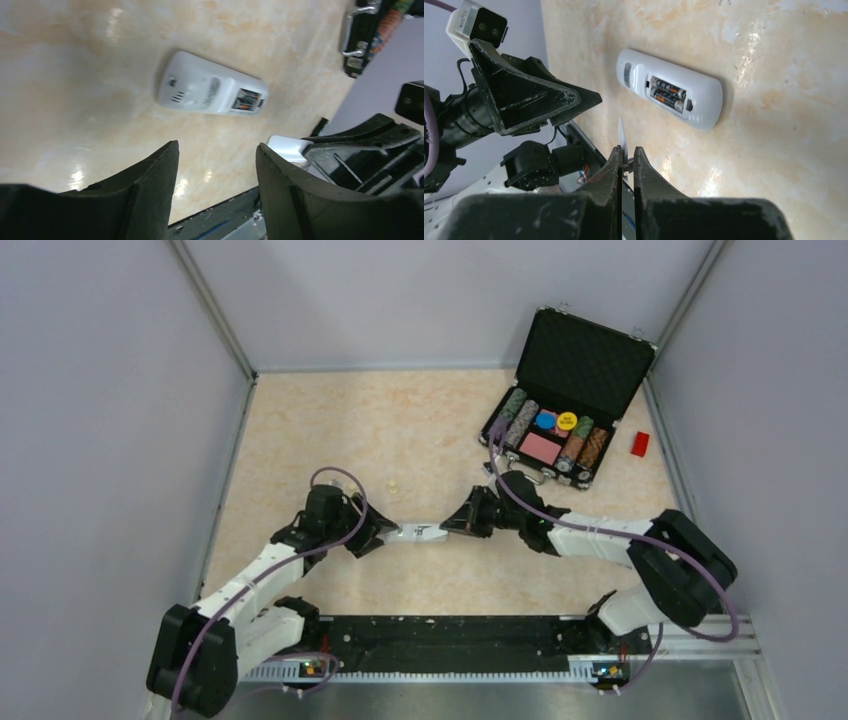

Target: Load the batteries into the remote control

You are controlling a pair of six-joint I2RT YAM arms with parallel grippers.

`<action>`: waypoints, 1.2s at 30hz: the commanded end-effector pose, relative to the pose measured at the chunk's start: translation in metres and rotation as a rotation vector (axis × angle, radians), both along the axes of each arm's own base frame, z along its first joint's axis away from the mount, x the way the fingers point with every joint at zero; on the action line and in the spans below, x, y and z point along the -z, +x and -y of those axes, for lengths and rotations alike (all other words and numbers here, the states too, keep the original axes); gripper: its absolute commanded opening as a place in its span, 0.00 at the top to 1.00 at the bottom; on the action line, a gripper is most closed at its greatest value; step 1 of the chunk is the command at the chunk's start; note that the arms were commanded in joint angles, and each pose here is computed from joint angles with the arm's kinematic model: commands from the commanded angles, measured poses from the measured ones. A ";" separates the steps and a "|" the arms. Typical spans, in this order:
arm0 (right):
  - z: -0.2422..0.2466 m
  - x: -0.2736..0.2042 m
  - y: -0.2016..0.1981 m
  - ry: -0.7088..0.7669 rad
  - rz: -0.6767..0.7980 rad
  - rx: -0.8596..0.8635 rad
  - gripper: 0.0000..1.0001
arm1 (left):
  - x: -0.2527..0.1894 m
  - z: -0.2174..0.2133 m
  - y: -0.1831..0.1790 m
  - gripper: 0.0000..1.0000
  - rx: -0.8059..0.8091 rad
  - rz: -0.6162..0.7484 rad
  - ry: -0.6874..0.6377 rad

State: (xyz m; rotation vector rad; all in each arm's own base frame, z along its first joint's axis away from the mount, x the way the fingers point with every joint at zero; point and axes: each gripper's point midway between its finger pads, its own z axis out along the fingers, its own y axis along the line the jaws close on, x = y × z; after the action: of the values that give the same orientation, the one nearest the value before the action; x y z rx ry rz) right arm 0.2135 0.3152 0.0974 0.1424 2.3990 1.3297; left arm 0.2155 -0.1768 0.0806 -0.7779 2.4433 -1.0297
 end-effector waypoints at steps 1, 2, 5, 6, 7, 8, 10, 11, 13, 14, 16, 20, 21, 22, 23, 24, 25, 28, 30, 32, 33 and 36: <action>-0.023 -0.008 0.015 0.019 0.056 -0.038 1.00 | 0.013 -0.020 0.011 0.41 -0.052 -0.016 0.122; -0.026 -0.009 0.018 0.022 0.056 -0.039 1.00 | 0.015 -0.021 0.012 0.43 -0.049 -0.021 0.133; -0.030 -0.004 0.024 0.010 0.051 -0.032 1.00 | 0.021 -0.023 0.013 0.45 -0.046 -0.036 0.155; -0.031 -0.001 0.026 0.005 0.047 -0.029 1.00 | 0.024 -0.023 0.013 0.45 -0.043 -0.043 0.160; -0.032 0.001 0.027 0.000 0.040 -0.027 1.00 | 0.026 -0.023 0.013 0.45 -0.040 -0.049 0.162; -0.033 0.004 0.028 -0.002 0.032 -0.024 1.00 | 0.028 -0.023 0.013 0.45 -0.041 -0.055 0.164; -0.034 0.007 0.029 0.001 0.022 -0.019 1.00 | 0.031 -0.023 0.012 0.45 -0.036 -0.065 0.166; -0.035 0.009 0.030 0.001 0.015 -0.015 1.00 | 0.032 -0.023 0.012 0.45 -0.038 -0.066 0.166; -0.035 0.013 0.031 -0.004 0.005 -0.005 1.00 | 0.033 -0.024 0.013 0.46 -0.042 -0.062 0.166; -0.035 0.014 0.031 -0.008 0.002 -0.003 1.00 | 0.033 -0.024 0.013 0.47 -0.043 -0.062 0.167; -0.033 0.017 0.031 -0.017 -0.005 0.004 1.00 | 0.032 -0.024 0.014 0.47 -0.041 -0.057 0.162; -0.033 0.018 0.035 -0.003 0.000 0.032 1.00 | 0.033 -0.022 0.014 0.47 -0.036 -0.060 0.154; -0.033 0.019 0.035 -0.003 -0.002 0.038 1.00 | 0.034 -0.022 0.014 0.47 -0.037 -0.062 0.152; -0.032 0.020 0.036 -0.004 0.000 0.044 1.00 | 0.034 -0.021 0.013 0.47 -0.034 -0.061 0.149; -0.032 0.022 0.037 -0.009 -0.002 0.050 1.00 | 0.033 -0.021 0.014 0.47 -0.032 -0.059 0.145; -0.031 0.024 0.037 -0.013 -0.006 0.053 1.00 | 0.033 -0.020 0.014 0.47 -0.031 -0.057 0.141; -0.031 0.025 0.037 -0.014 -0.006 0.056 1.00 | 0.033 -0.020 0.014 0.47 -0.032 -0.057 0.139; -0.031 0.029 0.037 -0.028 -0.009 0.061 1.00 | 0.033 -0.020 0.014 0.47 -0.032 -0.057 0.137; -0.031 0.031 0.037 -0.034 -0.013 0.058 1.00 | 0.033 -0.019 0.014 0.47 -0.032 -0.058 0.132; -0.033 0.033 0.036 -0.037 -0.013 0.049 1.00 | 0.033 -0.018 0.013 0.47 -0.031 -0.059 0.126; -0.033 0.034 0.035 -0.041 -0.016 0.047 1.00 | 0.033 -0.018 0.013 0.47 -0.030 -0.059 0.125; -0.034 0.038 0.034 -0.053 -0.021 0.046 1.00 | 0.033 -0.018 0.013 0.47 -0.031 -0.057 0.120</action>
State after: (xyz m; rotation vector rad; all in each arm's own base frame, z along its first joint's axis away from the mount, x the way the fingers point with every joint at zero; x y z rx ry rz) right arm 0.2438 0.3375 0.0523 0.2313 2.4676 1.2372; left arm 0.2206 -0.1559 0.0419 -0.8339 2.5372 -0.8172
